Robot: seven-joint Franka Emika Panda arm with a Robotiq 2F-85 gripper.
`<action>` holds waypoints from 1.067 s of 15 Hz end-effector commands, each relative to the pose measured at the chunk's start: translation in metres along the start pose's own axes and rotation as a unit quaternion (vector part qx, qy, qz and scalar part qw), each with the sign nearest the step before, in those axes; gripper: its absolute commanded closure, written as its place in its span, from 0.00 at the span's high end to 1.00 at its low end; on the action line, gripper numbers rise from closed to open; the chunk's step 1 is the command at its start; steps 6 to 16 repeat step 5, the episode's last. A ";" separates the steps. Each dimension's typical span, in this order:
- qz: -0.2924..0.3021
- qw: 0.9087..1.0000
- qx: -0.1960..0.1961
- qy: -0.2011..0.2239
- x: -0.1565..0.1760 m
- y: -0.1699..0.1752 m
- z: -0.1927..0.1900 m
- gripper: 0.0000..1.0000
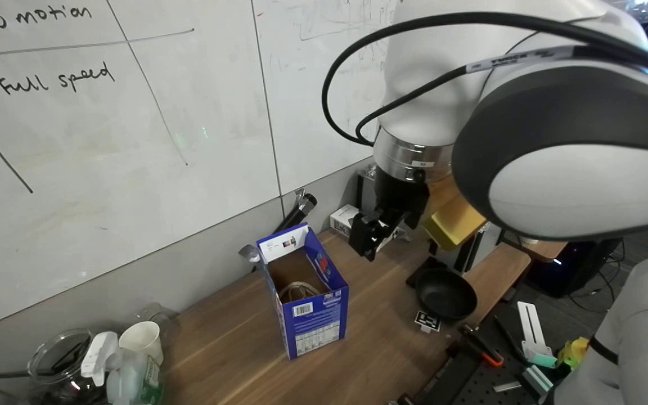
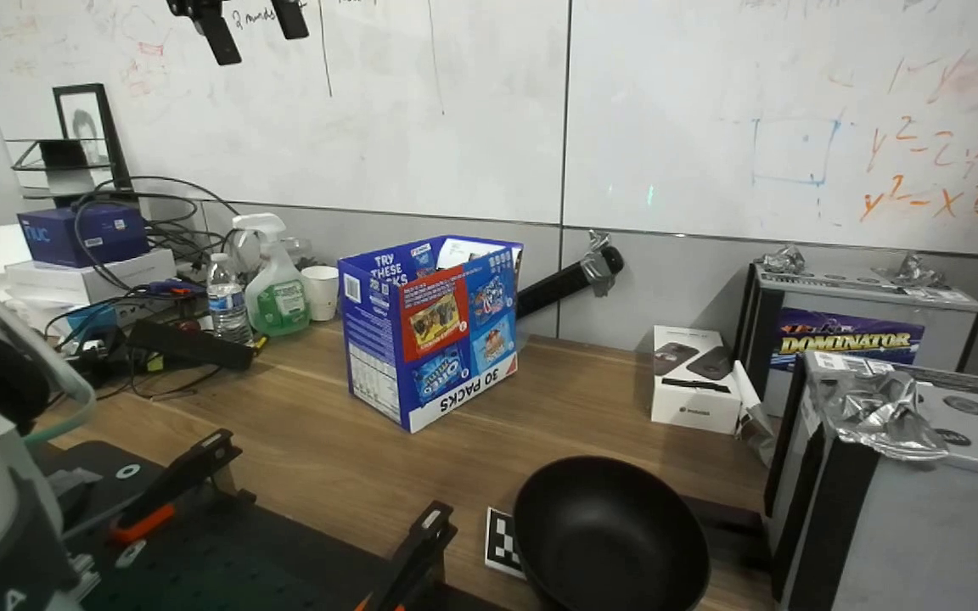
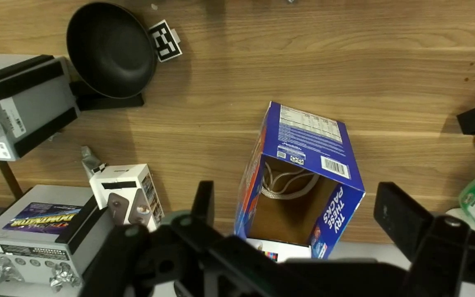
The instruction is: Pick up the ropes and put them into the blue box.
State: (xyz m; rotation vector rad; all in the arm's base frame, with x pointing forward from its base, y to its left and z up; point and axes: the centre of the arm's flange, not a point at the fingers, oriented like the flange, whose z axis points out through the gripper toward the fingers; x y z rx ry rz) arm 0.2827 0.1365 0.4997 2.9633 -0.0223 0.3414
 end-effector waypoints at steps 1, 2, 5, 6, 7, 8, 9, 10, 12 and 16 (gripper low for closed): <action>0.002 1.000 0.001 -0.001 0.000 0.004 0.003 1.00; 0.004 1.000 0.001 -0.001 -0.001 0.007 0.005 1.00; 0.005 1.000 0.000 -0.001 -0.002 0.009 0.008 1.00; 0.005 1.000 0.000 -0.001 -0.002 0.009 0.008 1.00; 0.005 1.000 0.000 -0.001 -0.002 0.009 0.008 1.00; 0.005 1.000 0.000 -0.001 -0.002 0.009 0.008 1.00; 0.005 1.000 0.000 -0.001 -0.002 0.009 0.008 1.00; 0.005 1.000 0.000 -0.001 -0.002 0.009 0.008 1.00; 0.005 1.000 0.000 -0.001 -0.002 0.009 0.008 1.00; 0.005 1.000 0.000 -0.001 -0.002 0.009 0.008 1.00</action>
